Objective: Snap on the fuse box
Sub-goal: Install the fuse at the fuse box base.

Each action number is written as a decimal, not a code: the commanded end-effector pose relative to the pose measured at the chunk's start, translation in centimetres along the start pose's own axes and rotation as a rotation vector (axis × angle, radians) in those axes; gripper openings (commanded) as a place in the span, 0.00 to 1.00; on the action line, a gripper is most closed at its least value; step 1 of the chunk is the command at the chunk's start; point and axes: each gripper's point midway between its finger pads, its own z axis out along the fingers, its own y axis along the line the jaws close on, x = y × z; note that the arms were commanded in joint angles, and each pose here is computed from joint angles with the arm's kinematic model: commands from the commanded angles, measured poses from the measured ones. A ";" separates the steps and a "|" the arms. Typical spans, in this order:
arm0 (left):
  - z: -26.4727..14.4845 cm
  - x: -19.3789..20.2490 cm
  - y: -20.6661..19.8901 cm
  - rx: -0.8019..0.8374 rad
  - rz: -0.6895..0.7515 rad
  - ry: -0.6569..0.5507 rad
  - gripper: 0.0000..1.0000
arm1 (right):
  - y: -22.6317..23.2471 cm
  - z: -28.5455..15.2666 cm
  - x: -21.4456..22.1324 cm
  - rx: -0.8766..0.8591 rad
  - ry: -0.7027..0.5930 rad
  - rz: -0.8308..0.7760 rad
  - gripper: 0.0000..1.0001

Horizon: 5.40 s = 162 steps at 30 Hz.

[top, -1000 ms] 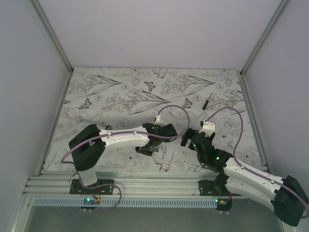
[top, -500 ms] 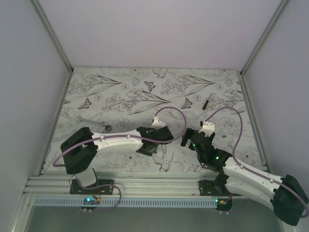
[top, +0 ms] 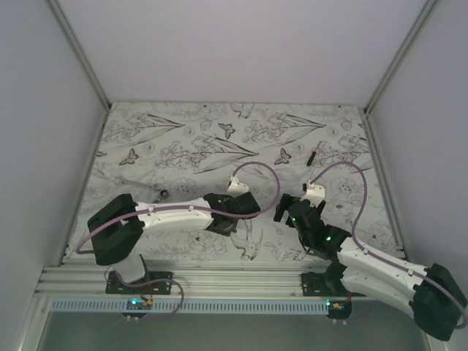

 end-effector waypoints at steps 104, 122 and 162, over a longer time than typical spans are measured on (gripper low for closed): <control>0.3 1.4 0.9 0.532 -0.583 0.255 0.62 | 12.5 -1.3 2.8 -0.335 0.364 -0.206 0.60; 0.0 1.8 5.2 0.493 -0.629 0.192 0.66 | 18.0 -1.0 5.8 -0.329 0.559 -0.353 0.19; 1.4 2.2 3.1 0.602 -0.623 0.253 0.37 | 10.7 -2.6 14.3 -0.028 0.917 -0.454 0.00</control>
